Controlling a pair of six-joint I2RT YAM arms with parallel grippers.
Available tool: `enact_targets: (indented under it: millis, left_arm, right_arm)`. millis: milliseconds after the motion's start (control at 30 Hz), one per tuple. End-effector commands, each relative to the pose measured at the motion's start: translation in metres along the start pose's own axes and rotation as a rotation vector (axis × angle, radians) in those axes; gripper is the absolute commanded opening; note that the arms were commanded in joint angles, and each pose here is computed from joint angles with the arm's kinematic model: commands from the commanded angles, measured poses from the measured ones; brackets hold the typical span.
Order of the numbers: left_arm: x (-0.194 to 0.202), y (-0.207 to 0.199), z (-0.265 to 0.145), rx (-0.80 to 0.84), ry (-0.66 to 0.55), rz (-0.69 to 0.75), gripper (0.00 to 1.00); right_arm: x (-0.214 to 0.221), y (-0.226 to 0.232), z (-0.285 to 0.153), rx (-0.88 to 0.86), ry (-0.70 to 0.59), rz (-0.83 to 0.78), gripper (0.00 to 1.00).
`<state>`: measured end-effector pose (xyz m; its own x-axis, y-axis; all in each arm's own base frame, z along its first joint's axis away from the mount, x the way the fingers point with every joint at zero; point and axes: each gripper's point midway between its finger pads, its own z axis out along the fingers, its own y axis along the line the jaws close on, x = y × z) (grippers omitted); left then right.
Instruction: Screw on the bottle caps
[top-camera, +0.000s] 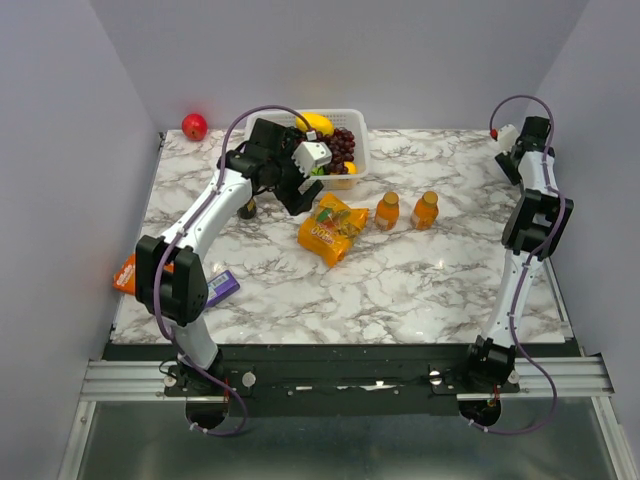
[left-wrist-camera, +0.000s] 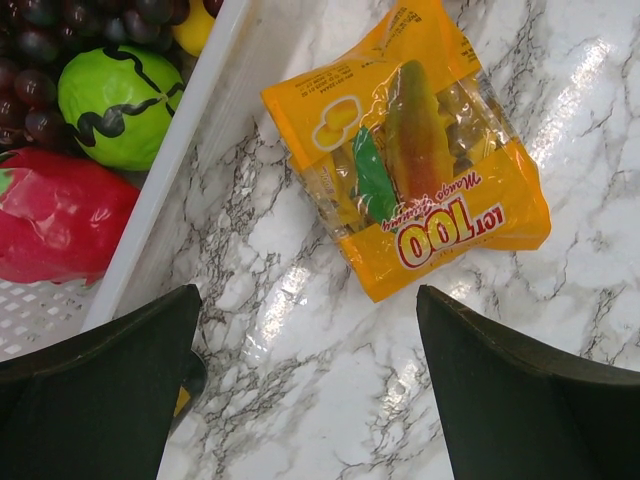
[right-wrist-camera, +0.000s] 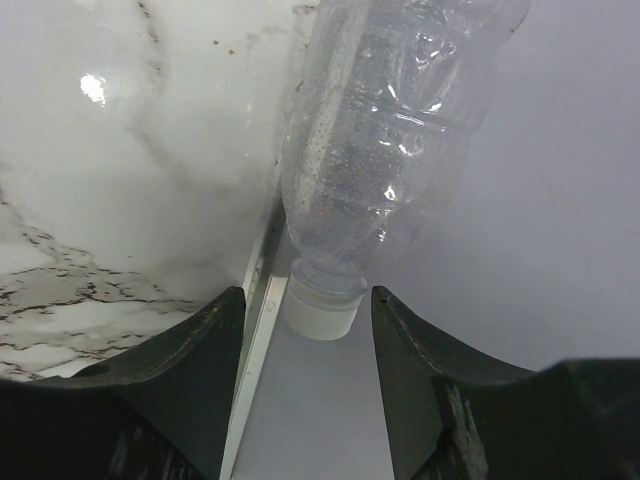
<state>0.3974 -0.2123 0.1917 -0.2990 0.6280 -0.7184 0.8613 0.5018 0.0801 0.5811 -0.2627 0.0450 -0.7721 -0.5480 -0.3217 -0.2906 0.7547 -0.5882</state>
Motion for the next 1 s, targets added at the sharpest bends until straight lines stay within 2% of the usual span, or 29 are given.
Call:
enact_targets:
  millis: [0,467,533,633,700,867,967]
  left_arm:
    - [-0.006,-0.001,0.005,0.007,0.002,-0.012,0.99]
    - [-0.023,0.001,0.014,-0.002,-0.017,0.008,0.99]
    - [-0.024,0.000,0.014,-0.002,-0.017,0.011,0.99]
    - [-0.027,-0.002,0.017,-0.002,-0.019,0.018,0.99]
    - [-0.029,-0.002,0.017,-0.004,-0.020,0.024,0.99]
    - [-0.033,0.000,0.018,-0.010,-0.023,0.028,0.99]
    - [-0.033,0.001,0.019,-0.010,-0.023,0.028,0.99]
  right_arm:
    - [0.006,-0.013,0.009,0.051,0.023,-0.016,0.61]
    - [0.013,-0.019,0.014,0.060,0.048,-0.084,0.50]
    - [0.016,-0.024,0.014,0.071,0.053,-0.087,0.50]
    - [0.020,-0.029,0.016,0.095,0.080,-0.111,0.58]
    - [0.020,-0.029,0.016,0.092,0.078,-0.120,0.56]
    - [0.022,-0.017,0.014,0.017,0.058,-0.177,0.47]
    - [0.023,-0.010,0.012,-0.037,0.048,-0.218,0.48]
